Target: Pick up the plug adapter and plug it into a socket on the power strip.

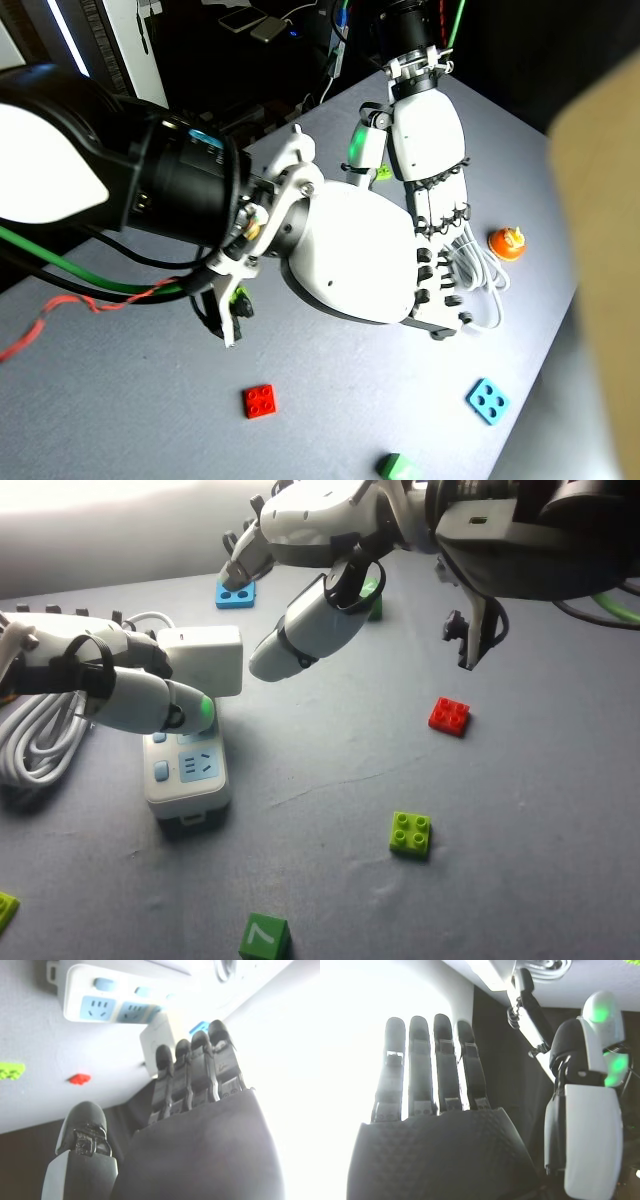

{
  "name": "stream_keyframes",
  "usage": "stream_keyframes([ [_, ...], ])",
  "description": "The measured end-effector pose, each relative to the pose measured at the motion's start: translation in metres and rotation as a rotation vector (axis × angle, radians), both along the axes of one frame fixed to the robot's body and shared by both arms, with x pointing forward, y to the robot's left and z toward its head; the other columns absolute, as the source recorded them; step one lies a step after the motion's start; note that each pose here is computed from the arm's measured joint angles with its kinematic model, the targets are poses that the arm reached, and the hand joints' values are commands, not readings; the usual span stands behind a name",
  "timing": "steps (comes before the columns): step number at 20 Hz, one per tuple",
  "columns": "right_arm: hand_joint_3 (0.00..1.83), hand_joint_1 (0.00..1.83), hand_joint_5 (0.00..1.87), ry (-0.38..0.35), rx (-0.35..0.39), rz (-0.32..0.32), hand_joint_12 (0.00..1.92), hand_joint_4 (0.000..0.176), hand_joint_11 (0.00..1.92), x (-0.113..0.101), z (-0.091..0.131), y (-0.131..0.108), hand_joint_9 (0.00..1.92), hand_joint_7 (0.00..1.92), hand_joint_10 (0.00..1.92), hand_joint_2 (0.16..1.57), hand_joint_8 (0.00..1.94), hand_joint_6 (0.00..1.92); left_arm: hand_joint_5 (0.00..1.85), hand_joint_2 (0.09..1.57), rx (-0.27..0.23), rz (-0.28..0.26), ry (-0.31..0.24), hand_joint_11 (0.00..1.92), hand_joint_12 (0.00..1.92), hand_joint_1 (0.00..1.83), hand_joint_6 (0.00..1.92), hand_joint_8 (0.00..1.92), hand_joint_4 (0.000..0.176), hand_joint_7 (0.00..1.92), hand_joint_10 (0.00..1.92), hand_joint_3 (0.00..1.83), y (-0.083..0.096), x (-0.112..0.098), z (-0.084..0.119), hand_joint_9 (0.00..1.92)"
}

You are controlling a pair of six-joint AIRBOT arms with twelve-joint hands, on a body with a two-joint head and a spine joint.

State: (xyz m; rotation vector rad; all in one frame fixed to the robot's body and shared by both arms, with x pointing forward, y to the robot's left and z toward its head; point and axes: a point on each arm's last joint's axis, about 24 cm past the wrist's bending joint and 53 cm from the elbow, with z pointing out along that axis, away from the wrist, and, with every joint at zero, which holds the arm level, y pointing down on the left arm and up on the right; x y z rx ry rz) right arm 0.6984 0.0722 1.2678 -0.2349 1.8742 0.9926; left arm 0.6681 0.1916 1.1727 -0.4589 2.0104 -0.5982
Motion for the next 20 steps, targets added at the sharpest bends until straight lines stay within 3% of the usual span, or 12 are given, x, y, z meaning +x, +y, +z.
stream_keyframes([
  [8, 0.00, 0.59, 0.64, 0.011, -0.021, -0.011, 1.14, 0.000, 0.09, -0.004, 0.000, -0.007, 0.59, 0.68, 0.03, 1.05, 0.02, 0.02, 0.14, 1.25, 0.003, 0.015, -0.073, 0.00, 0.34, 0.03, 0.00, 0.00, 0.000, 0.18, 0.00, 0.00, 0.009, 0.012, 0.027, 0.16],
  [12, 0.00, 0.59, 0.74, 0.029, -0.006, -0.001, 1.16, 0.000, 0.22, -0.018, 0.001, -0.011, 0.72, 0.79, 0.06, 1.07, 0.04, 0.04, 0.19, 1.25, 0.011, 0.018, -0.099, 0.00, 0.50, 0.02, 0.01, 0.01, 0.000, 0.24, 0.01, 0.00, 0.011, 0.016, 0.036, 0.21],
  [15, 0.00, 0.61, 0.84, 0.028, -0.007, -0.014, 1.26, 0.000, 0.33, -0.016, 0.002, -0.019, 0.85, 0.90, 0.13, 1.08, 0.07, 0.06, 0.27, 1.26, 0.004, 0.021, -0.134, 0.00, 0.63, 0.01, 0.01, 0.01, 0.000, 0.31, 0.02, 0.00, 0.012, 0.020, 0.051, 0.28],
  [16, 0.00, 0.59, 0.87, 0.025, -0.010, -0.017, 1.39, 0.000, 0.39, -0.015, 0.002, -0.021, 0.78, 0.93, 0.47, 1.10, 0.19, 0.09, 0.32, 1.25, 0.007, 0.022, -0.141, 0.00, 0.76, 0.05, 0.02, 0.01, 0.000, 0.35, 0.02, 0.00, 0.013, 0.021, 0.054, 0.32],
  [17, 0.00, 0.58, 0.88, 0.019, -0.015, -0.023, 1.50, 0.000, 0.46, -0.014, 0.003, -0.024, 0.71, 0.87, 0.85, 1.12, 0.50, 0.19, 0.40, 1.25, 0.015, 0.025, -0.148, 0.00, 0.91, 0.05, 0.01, 0.01, 0.000, 0.43, 0.02, 0.00, 0.015, 0.023, 0.056, 0.39],
  [18, 0.00, 0.56, 0.78, 0.012, -0.019, -0.028, 1.62, 0.000, 0.49, -0.013, 0.004, -0.029, 0.65, 0.77, 1.14, 1.13, 0.87, 0.56, 0.45, 1.25, 0.017, 0.028, -0.147, 0.00, 1.00, 0.06, 0.01, 0.01, 0.000, 0.49, 0.02, 0.00, 0.016, 0.023, 0.056, 0.45],
  [20, 0.00, 0.54, 0.63, 0.002, -0.027, -0.027, 1.72, 0.000, 0.54, -0.014, 0.004, -0.032, 0.61, 0.68, 1.39, 1.14, 1.27, 1.06, 0.59, 1.26, 0.023, 0.025, -0.150, 0.13, 1.01, 0.08, 0.01, 0.01, 0.000, 0.61, 0.02, 0.00, 0.016, 0.023, 0.057, 0.57],
])
